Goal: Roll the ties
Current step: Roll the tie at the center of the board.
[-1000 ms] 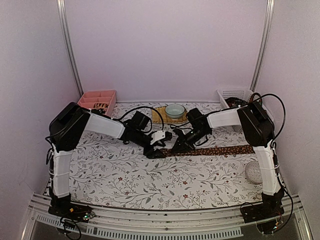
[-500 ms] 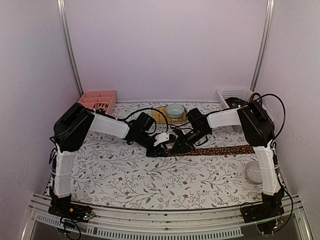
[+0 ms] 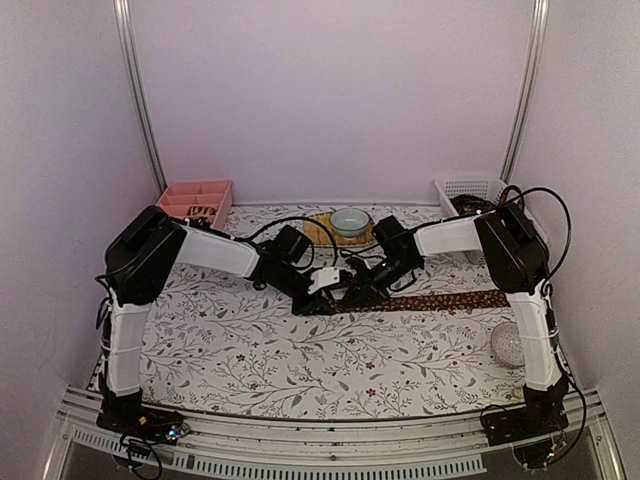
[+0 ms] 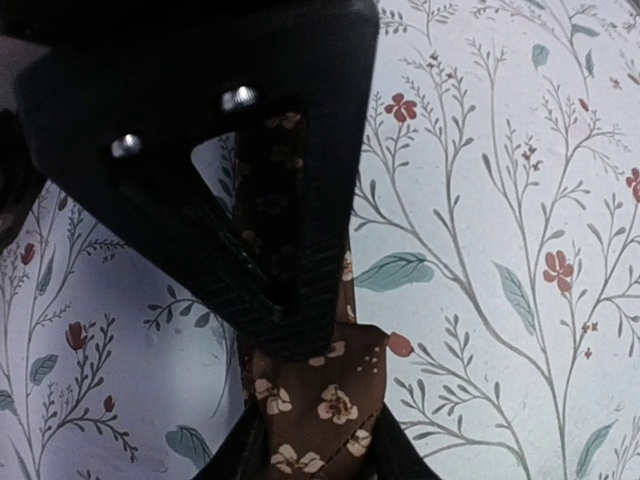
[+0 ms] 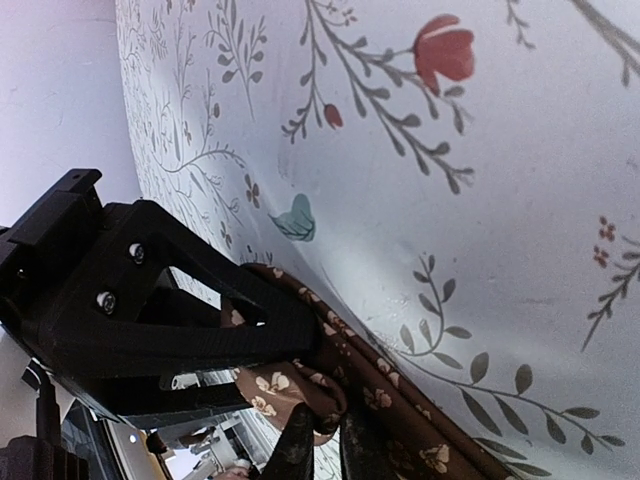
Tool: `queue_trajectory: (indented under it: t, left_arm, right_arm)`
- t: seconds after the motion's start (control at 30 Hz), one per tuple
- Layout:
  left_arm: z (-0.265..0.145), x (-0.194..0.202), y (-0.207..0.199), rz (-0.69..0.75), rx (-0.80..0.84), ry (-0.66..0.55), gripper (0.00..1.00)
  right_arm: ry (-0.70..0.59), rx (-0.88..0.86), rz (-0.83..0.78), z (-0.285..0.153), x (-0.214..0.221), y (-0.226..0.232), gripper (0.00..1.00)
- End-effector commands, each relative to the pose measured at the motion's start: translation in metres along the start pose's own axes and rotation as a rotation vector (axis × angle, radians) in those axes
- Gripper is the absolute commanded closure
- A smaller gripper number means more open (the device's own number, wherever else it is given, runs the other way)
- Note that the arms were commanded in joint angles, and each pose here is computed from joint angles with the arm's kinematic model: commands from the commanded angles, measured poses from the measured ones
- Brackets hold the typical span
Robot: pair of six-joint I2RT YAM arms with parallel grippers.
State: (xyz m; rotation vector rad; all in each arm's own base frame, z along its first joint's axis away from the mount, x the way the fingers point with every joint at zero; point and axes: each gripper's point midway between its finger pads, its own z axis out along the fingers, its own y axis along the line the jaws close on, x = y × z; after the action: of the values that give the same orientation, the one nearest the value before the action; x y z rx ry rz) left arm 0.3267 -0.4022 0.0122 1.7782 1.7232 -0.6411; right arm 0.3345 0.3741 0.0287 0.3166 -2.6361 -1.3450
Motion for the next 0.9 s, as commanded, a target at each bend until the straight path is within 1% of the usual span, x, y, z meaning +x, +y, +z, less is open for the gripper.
queue_trajectory:
  t: [0.0, 0.07, 0.1, 0.17, 0.2, 0.23, 0.3, 0.4, 0.47, 0.5, 0.53, 0.63, 0.73, 0.8, 0.87]
  left_arm:
    - [-0.007, 0.01, -0.012, -0.055, -0.001, 0.072, 0.69]
    - [-0.01, 0.01, -0.011, -0.074, -0.014, 0.076, 0.65]
    - [-0.01, 0.011, -0.01, -0.089, -0.02, 0.08, 0.61]
    - [-0.012, 0.008, -0.008, -0.115, -0.031, 0.075, 0.57]
    - [-0.014, 0.006, -0.007, -0.135, -0.038, 0.069, 0.5]
    - [-0.018, 0.001, -0.007, -0.147, -0.044, 0.056, 0.46]
    - [-0.025, -0.009, -0.008, -0.18, -0.043, 0.019, 0.4]
    - [-0.038, -0.024, -0.005, -0.246, -0.069, -0.037, 0.32]
    - [-0.047, -0.031, -0.002, -0.313, -0.079, -0.078, 0.29]
    - [-0.049, -0.032, -0.001, -0.356, -0.08, -0.097, 0.29]
    - [-0.06, -0.043, 0.002, -0.395, -0.089, -0.141, 0.28]
    - [-0.072, -0.047, 0.005, -0.585, -0.1, -0.216, 0.27]
    - [-0.072, -0.036, 0.016, -0.819, -0.168, -0.239, 0.27]
    - [-0.068, -0.022, 0.019, -0.971, -0.202, -0.238, 0.3]
    - [-0.062, -0.014, 0.015, -1.085, -0.207, -0.261, 0.32]
  right_arm:
    - [-0.009, 0.01, -0.012, 0.0, -0.005, -0.004, 0.95]
    - [-0.012, 0.019, -0.014, 0.001, -0.005, -0.006, 0.98]
    - [-0.013, 0.025, -0.014, 0.002, -0.005, -0.008, 0.98]
    - [-0.017, 0.043, -0.014, 0.003, -0.006, -0.013, 0.99]
    - [-0.02, 0.055, -0.014, 0.004, -0.006, -0.016, 0.99]
    - [-0.022, 0.065, -0.016, 0.004, -0.007, -0.019, 0.99]
    - [-0.024, 0.077, -0.016, 0.006, -0.007, -0.023, 0.99]
    - [-0.022, 0.09, -0.017, 0.008, -0.007, -0.027, 0.98]
    - [-0.023, 0.094, -0.022, 0.008, -0.007, -0.027, 0.97]
    - [-0.022, 0.097, -0.022, 0.009, -0.006, -0.028, 0.97]
    - [-0.022, 0.097, -0.023, 0.009, -0.006, -0.028, 0.97]
    - [-0.019, 0.098, -0.023, 0.011, -0.004, -0.03, 0.97]
    - [-0.016, 0.094, -0.025, 0.012, -0.003, -0.028, 0.97]
    - [-0.014, 0.089, -0.026, 0.013, -0.003, -0.027, 0.97]
    - [-0.01, 0.087, -0.026, 0.014, -0.002, -0.026, 0.97]
